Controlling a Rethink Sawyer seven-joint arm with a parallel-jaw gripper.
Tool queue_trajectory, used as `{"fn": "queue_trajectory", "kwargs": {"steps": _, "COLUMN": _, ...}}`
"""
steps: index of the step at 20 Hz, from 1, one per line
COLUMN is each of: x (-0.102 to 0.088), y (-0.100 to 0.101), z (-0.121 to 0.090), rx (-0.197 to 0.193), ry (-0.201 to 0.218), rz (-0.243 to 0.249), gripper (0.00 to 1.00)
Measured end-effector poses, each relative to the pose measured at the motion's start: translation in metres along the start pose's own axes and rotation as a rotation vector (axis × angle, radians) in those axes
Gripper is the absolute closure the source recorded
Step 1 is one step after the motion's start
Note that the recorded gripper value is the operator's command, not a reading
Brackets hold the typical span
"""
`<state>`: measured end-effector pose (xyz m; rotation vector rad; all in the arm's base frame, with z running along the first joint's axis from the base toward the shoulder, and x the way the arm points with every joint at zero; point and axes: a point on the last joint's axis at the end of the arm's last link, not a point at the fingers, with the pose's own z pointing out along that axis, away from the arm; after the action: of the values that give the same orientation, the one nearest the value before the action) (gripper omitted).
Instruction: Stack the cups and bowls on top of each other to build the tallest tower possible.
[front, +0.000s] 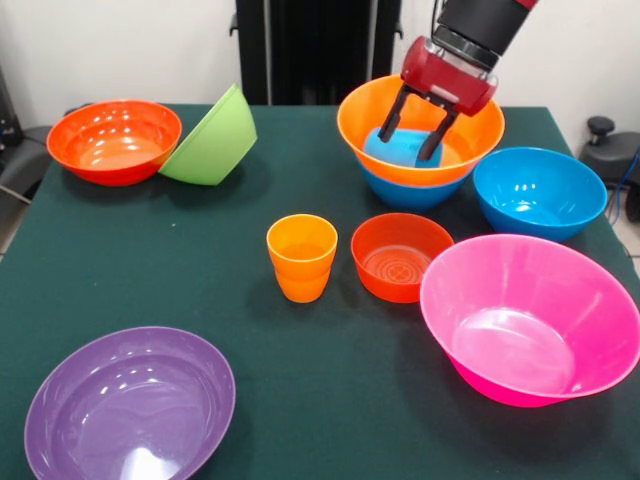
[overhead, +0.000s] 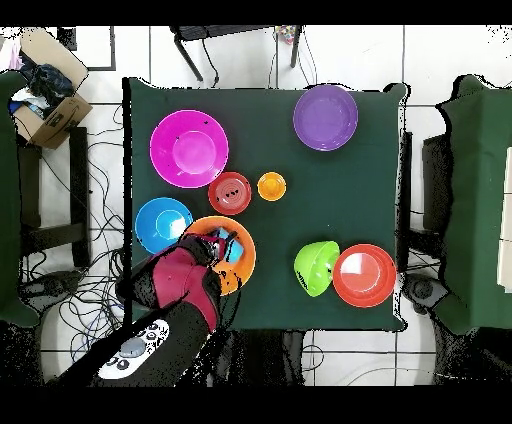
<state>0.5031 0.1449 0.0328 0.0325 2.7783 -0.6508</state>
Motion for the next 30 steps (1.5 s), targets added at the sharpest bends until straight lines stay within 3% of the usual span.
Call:
{"fn": "queue_trajectory", "kwargs": {"steps": 7, "x": 0.018, "y": 0.014, "z": 0.004, "rx": 0.007, "ry": 0.023, "rz": -0.044, "gripper": 0.0}}
{"fn": "queue_trajectory", "kwargs": {"steps": 15, "x": 0.025, "y": 0.025, "z": -0.003, "rx": -0.001, "ry": 0.081, "rz": -0.056, "gripper": 0.0}}
{"fn": "queue_trajectory", "kwargs": {"steps": 23, "x": 0.024, "y": 0.027, "z": -0.01, "rx": -0.004, "ry": 0.175, "rz": -0.046, "gripper": 0.0}}
{"fn": "queue_trajectory", "kwargs": {"steps": 30, "x": 0.025, "y": 0.03, "z": -0.014, "rx": 0.015, "ry": 0.265, "rz": -0.057, "gripper": 0.0}}
